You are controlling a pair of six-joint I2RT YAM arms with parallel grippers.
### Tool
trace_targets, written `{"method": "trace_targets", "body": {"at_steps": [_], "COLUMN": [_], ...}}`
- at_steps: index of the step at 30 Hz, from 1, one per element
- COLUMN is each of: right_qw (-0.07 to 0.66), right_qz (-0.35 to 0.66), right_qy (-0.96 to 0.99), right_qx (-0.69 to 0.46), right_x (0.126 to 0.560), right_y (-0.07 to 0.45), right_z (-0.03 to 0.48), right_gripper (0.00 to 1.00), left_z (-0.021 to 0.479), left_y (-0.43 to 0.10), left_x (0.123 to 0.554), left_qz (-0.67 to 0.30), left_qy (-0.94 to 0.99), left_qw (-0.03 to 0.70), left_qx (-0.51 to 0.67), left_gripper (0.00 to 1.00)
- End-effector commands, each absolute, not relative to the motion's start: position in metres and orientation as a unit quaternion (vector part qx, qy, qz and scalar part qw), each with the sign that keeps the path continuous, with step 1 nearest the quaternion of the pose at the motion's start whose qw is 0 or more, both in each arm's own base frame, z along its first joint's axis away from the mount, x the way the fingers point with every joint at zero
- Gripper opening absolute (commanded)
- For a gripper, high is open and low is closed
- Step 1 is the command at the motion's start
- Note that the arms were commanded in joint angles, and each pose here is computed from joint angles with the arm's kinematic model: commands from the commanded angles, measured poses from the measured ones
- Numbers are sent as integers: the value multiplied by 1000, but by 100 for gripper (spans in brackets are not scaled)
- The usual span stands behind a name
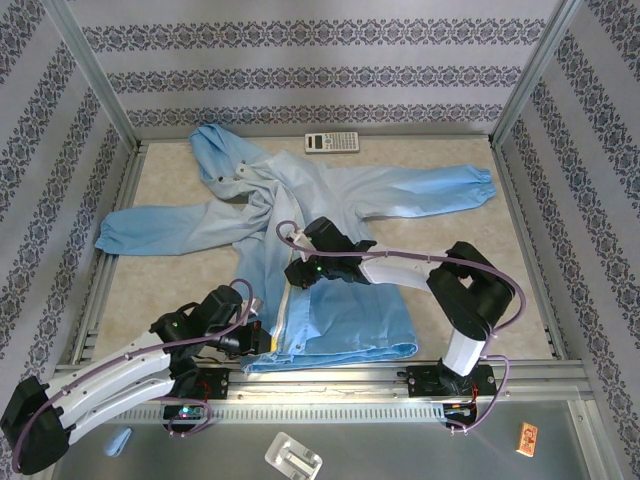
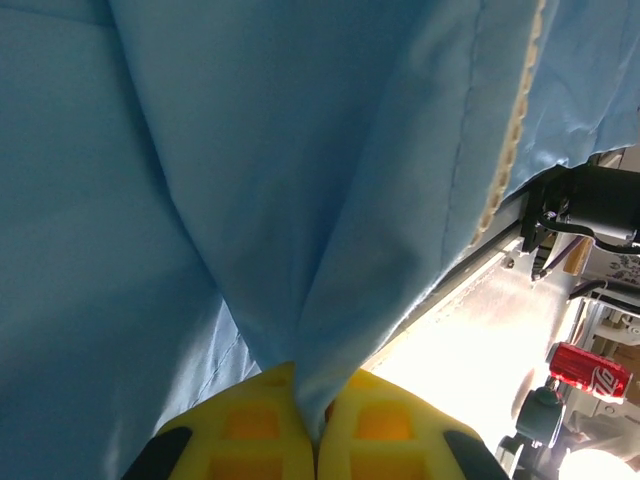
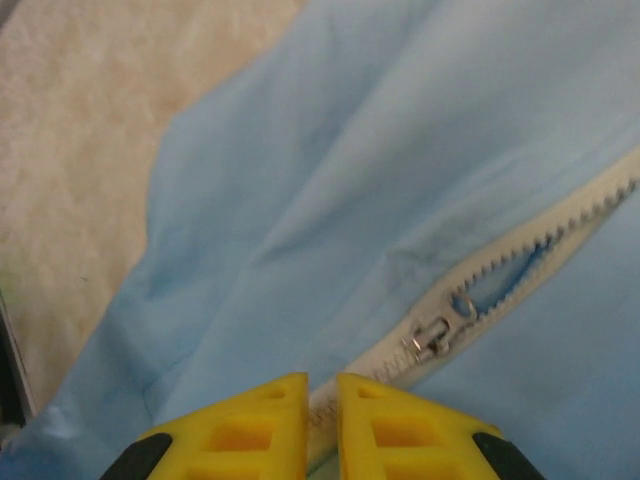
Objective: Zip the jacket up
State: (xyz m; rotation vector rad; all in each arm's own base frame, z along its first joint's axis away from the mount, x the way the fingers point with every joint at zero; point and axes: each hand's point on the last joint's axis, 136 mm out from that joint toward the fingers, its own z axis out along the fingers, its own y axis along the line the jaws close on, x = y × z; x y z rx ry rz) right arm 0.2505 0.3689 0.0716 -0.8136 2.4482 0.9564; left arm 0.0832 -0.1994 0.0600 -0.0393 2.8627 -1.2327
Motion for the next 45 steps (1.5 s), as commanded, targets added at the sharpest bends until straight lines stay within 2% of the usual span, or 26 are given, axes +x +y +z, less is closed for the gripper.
{"method": "trace_targets", "body": {"at_steps": [1,11,13,15,19,24,29,31,36,45], "right_qw": [153,84,92,104,128,171,191,183,152,131], "right_qz": [336,341,346,353,369,369,360,357,356,342], "right_qy": [890,903,901,898,894,897,902,906,914,925], "right_qx": [-268,-248,-245,-242,-219,-171,-142,-135,-121,-102], "right_x": [236,223,225,229,240,264,278,280,279,280], "right_y": [362,365,366,367,361,339,324,325,334,335], "right_z": [51,24,30,39,61,89,97,89,67,40], "right_gripper": [18,25,28,32,39,42,43,43,42,40], "left_z": [56,50,57,67,88,107,112,113,109,70], "left_y": [-203,-196,-195,-194,-195,-193,-191,-192,-200,-213], "left_x": [82,83,87,92,104,120,149,170,220,267], "left_qz": [-404,-363,-356,-354,-367,-368,-359,-364,-372,-331], "left_qy": [914,932,935,935,928,923,921,915,906,928], "left_qw": [4,1,15,32,67,107,146,163,188,152], "left_qx": [-21,-12,-5,2,0,-11,-36,-56,-76,-80], "left_gripper": [0,2,20,28,42,53,54,50,48,43]}}
